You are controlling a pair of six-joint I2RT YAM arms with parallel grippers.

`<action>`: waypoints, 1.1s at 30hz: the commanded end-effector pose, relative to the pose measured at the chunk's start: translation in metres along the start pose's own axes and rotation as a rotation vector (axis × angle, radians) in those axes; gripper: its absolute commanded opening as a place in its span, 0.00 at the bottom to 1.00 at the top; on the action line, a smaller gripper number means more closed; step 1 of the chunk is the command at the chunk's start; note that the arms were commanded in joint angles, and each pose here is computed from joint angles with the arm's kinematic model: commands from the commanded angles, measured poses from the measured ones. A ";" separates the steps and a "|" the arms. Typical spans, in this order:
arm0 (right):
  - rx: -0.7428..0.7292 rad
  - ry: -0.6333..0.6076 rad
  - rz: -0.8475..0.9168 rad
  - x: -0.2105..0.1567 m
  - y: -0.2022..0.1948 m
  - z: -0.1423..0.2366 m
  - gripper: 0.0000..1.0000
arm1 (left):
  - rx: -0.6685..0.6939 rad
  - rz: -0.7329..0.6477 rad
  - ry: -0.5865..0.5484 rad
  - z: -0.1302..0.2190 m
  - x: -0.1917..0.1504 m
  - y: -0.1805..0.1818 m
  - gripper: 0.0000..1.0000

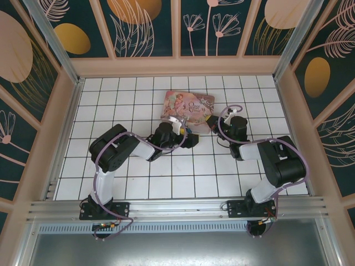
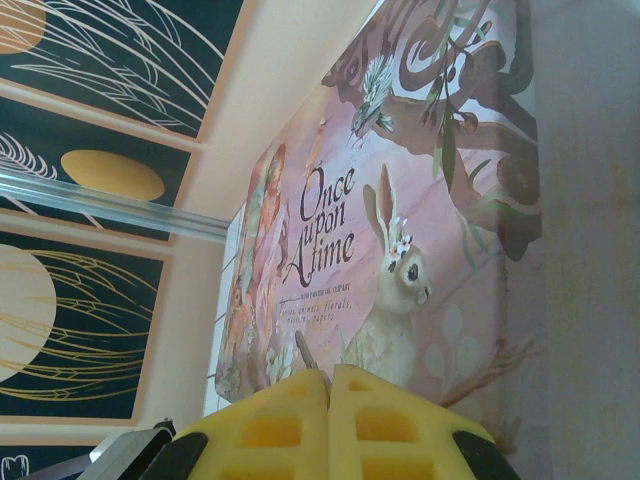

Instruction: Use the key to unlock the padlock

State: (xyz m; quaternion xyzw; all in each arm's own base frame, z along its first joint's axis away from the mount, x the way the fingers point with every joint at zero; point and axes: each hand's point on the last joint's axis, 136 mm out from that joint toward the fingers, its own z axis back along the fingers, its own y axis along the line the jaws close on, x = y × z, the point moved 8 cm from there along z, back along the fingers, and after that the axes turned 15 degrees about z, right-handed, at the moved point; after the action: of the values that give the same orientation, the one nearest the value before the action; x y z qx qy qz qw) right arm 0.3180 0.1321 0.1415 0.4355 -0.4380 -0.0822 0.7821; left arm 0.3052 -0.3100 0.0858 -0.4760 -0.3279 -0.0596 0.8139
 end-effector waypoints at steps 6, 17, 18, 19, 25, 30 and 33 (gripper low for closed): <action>0.036 0.009 0.009 0.002 0.006 -0.008 0.00 | -0.118 0.064 -0.032 0.002 0.016 -0.005 0.96; 0.040 0.016 0.002 -0.002 0.005 -0.011 0.00 | -0.154 0.098 0.000 -0.001 0.009 -0.002 0.96; 0.039 0.016 0.002 -0.002 0.004 -0.011 0.00 | -0.168 0.102 0.002 0.000 0.008 -0.004 0.95; 0.039 0.018 0.002 -0.003 0.004 -0.012 0.00 | -0.185 0.108 0.000 0.002 0.009 -0.006 0.95; 0.041 0.020 0.003 -0.003 0.006 -0.014 0.00 | -0.230 0.131 -0.055 0.017 0.015 -0.018 0.94; 0.043 0.024 0.001 -0.004 0.005 -0.016 0.00 | -0.199 0.157 -0.067 0.014 0.012 -0.009 0.94; 0.041 0.026 -0.001 -0.006 0.005 -0.017 0.00 | -0.193 0.172 -0.074 0.012 0.010 -0.005 0.94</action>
State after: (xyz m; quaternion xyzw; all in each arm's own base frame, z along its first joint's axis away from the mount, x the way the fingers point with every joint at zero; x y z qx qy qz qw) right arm 0.3238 0.1415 0.1395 0.4435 -0.4380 -0.0717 0.7786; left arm 0.3033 -0.3018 0.0936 -0.5657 -0.2920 -0.0106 0.7711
